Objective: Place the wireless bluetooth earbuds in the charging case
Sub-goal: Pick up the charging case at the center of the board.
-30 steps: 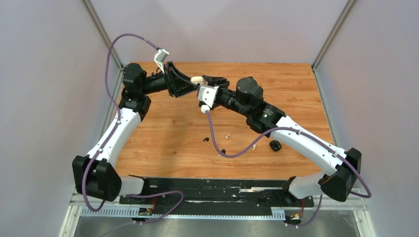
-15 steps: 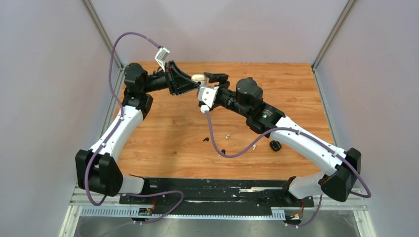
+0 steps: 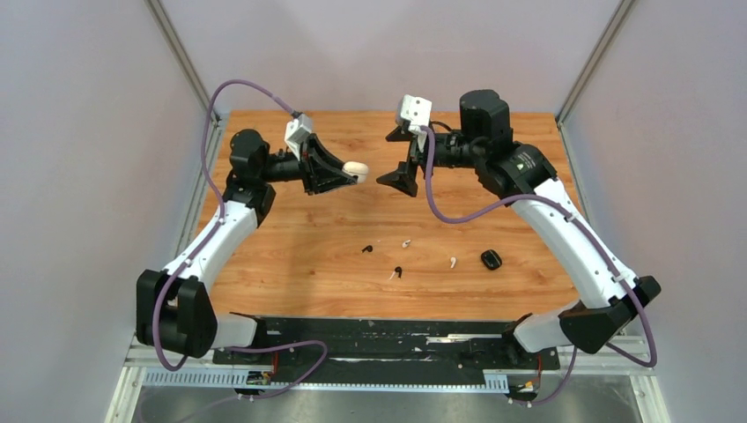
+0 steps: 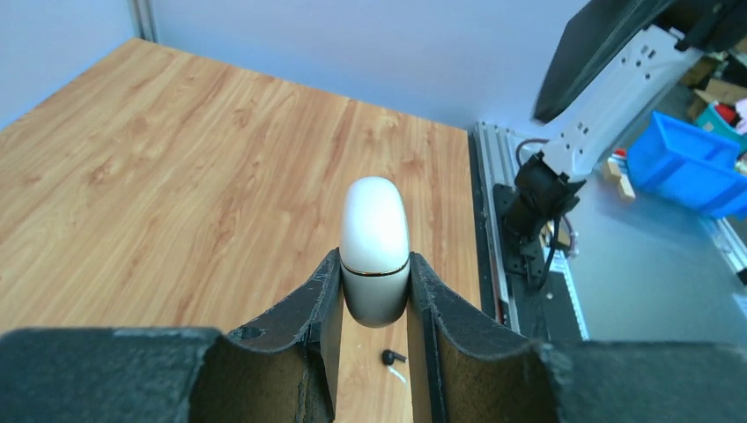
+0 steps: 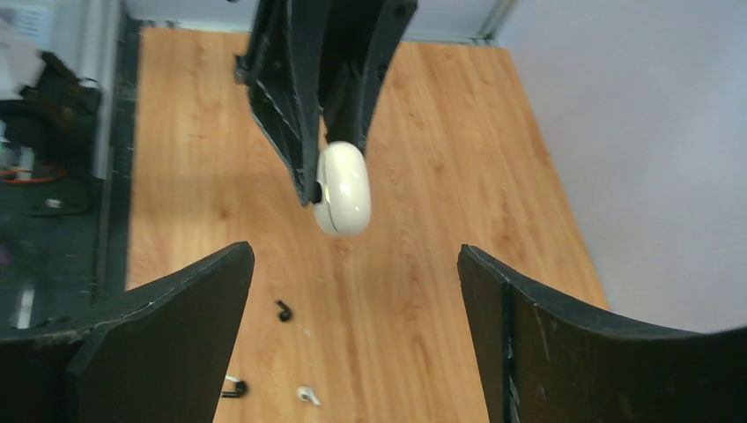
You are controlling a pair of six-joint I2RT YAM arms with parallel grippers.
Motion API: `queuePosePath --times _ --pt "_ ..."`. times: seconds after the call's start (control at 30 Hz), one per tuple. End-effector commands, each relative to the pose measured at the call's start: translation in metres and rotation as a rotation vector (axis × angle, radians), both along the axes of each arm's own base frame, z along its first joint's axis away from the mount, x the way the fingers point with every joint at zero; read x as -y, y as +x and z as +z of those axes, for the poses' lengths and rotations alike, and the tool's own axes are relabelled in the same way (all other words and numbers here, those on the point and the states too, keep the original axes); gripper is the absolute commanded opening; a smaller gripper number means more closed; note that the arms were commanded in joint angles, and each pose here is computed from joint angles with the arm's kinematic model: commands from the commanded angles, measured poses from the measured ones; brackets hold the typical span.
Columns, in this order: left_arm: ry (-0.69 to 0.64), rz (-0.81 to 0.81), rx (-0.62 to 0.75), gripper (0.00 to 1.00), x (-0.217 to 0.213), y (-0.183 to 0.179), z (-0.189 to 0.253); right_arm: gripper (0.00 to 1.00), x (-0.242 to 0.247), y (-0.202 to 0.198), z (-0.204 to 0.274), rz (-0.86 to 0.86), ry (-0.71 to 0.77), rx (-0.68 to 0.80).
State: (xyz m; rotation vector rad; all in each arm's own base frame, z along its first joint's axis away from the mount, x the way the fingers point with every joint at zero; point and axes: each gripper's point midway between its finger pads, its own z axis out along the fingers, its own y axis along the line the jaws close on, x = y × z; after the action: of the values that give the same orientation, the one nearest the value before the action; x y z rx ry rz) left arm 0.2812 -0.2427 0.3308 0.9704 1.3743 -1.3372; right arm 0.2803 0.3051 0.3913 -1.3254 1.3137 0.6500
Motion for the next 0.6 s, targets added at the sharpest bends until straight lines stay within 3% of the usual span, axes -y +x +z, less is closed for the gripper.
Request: queuePosePath --times 0.0,0.3,0.57 --pt "0.012 -0.079 0.237 0.0 -0.003 -0.024 0.01 0.89 -0.014 -0.045 -0.007 0.192 0.037 -0.295" --pt "0.011 -0.087 0.333 0.0 -0.003 -0.037 0.017 0.84 -0.032 -0.037 -0.028 0.241 0.03 -0.439" --pt "0.024 -0.094 0.358 0.0 -0.005 -0.046 0.008 0.79 -0.036 -0.034 -0.027 0.248 0.037 -0.472"
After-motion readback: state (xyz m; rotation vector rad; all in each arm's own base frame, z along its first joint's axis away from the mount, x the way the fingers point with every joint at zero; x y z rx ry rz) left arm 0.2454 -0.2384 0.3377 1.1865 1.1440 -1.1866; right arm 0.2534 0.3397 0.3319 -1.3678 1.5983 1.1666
